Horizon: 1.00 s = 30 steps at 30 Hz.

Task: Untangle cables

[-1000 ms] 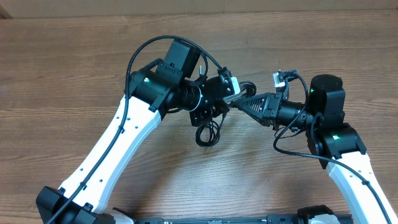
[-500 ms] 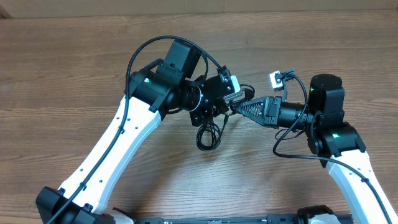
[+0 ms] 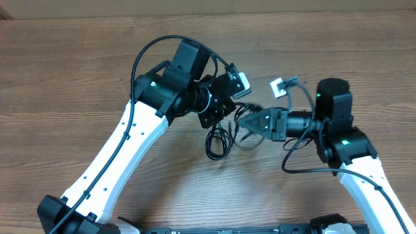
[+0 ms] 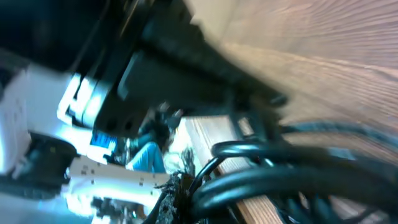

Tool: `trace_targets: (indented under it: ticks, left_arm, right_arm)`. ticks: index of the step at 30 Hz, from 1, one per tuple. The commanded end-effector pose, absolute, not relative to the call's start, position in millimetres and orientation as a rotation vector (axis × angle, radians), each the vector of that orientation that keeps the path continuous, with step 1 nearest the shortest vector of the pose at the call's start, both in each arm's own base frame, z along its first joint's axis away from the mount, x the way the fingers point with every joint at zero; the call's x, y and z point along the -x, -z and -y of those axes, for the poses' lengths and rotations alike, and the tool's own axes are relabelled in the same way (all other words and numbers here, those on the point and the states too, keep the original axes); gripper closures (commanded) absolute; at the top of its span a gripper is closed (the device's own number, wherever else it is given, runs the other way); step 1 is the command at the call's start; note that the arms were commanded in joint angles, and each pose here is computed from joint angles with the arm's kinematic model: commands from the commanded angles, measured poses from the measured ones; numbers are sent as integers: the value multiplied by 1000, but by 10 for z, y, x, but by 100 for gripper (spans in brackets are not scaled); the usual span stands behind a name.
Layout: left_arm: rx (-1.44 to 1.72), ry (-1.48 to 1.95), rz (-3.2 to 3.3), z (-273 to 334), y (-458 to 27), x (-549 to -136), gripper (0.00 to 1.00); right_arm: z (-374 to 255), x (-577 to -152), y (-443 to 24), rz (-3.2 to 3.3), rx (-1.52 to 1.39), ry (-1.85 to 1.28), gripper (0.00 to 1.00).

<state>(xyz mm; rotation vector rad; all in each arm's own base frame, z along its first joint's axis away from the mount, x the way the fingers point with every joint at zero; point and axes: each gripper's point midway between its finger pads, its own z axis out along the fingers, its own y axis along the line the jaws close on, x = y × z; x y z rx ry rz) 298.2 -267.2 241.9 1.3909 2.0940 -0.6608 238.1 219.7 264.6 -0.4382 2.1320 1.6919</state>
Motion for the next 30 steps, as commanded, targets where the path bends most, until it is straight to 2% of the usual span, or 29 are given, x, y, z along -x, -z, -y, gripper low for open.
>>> trace_targets:
  ticks: [1,14,22,27,28,30]
  left_arm:
    - [-1205,583,-2175,2528,-2480,-3233,96]
    - [-726,571,-2341,1883,-2533,-3743,96]
    - [-707,596,-2348,1800,-2534,-3753,96]
    - [-795,577,-2348,1787,-2483,-3678,96]
    - [-798,576,-2350,1785,-2478,-3671,96]
    - [-798,578,-2355,1783,-2471,-3662,96]
  right_arm:
    - [-2455,-1988,-2815,-2017,741,-1793,96]
    - [-2790,-1459,-2792,-1940,1038,-1851,96]
    - [-2833,-1526,-2641,-2024,989,-1750,94]
    - [-2833,-1699,-2566,-2100,872,-1665,79]
    - [-2834,-1743,-2553,-2122,833,-1648,73]
    - [-2825,-1906,-2497,-2189,698,-1579,53]
